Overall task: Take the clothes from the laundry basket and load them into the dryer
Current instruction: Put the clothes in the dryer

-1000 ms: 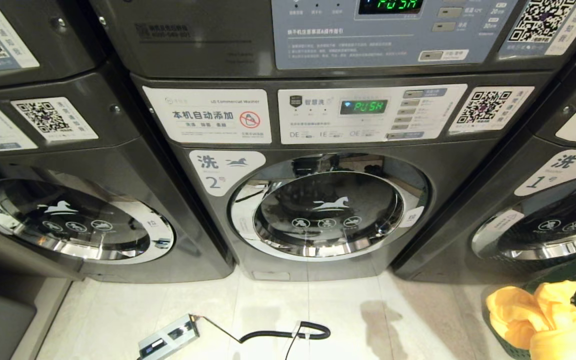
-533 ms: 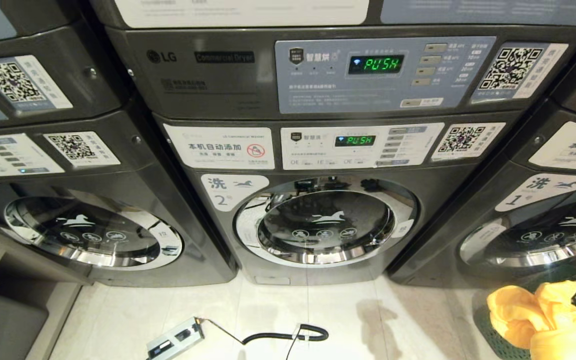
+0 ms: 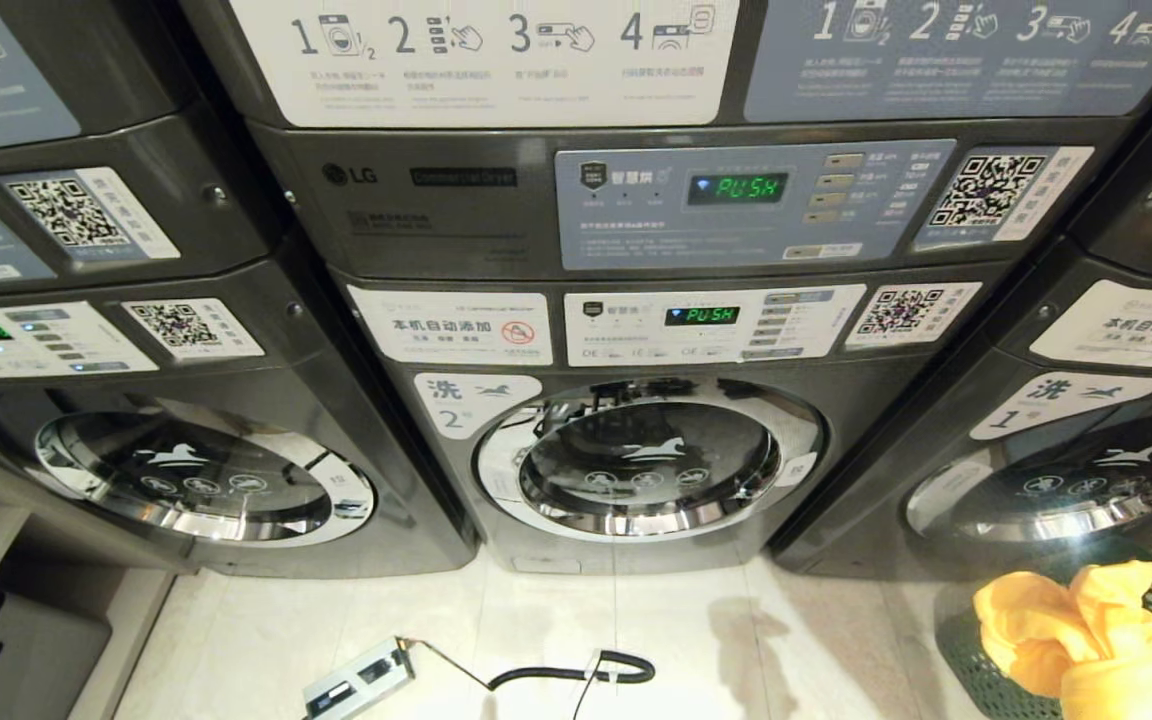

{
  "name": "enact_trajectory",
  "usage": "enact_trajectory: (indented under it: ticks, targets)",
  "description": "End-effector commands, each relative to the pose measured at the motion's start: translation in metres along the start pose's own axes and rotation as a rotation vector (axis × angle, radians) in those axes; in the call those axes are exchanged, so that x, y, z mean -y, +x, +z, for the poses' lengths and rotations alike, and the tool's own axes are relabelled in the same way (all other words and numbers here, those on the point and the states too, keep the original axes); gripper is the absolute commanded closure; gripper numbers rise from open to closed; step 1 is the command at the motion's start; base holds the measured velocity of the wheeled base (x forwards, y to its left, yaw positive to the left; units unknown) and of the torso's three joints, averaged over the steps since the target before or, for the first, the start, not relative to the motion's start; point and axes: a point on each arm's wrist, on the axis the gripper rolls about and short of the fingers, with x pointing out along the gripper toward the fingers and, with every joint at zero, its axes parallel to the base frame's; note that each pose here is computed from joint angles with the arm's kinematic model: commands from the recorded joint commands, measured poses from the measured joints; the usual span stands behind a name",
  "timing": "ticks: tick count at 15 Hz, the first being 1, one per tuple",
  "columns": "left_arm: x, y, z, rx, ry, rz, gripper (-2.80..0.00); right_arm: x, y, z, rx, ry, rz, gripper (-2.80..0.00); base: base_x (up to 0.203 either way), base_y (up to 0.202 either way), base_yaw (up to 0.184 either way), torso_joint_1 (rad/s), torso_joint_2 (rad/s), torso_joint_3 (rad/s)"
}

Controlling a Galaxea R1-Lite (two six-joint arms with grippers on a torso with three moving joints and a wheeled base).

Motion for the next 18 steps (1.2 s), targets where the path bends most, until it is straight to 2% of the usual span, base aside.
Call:
enact_trajectory:
  ticks: [1,11,18]
  targets:
    - [0.0,0.0,-0.0001,0.0,0.0,0.0,0.0,0.0,0.0,-0.0001,0.0,-0.001,0.0,0.0,0.0,0.0,0.0,0.164,-0.34,-0.162]
    - [0.0,0.0,-0.0001,0.0,0.0,0.0,0.0,0.0,0.0,-0.0001,0.0,-0.001,0.0,0.0,0.0,0.0,0.0,0.156,-0.32,-0.159]
    - [0.0,0.0,0.0001,0.001,0.0,0.001,0.0,0.0,0.0,-0.0001,0.0,-0.001,0.001,0.0,0.0,0.0,0.0,0.101,-0.2,-0.097]
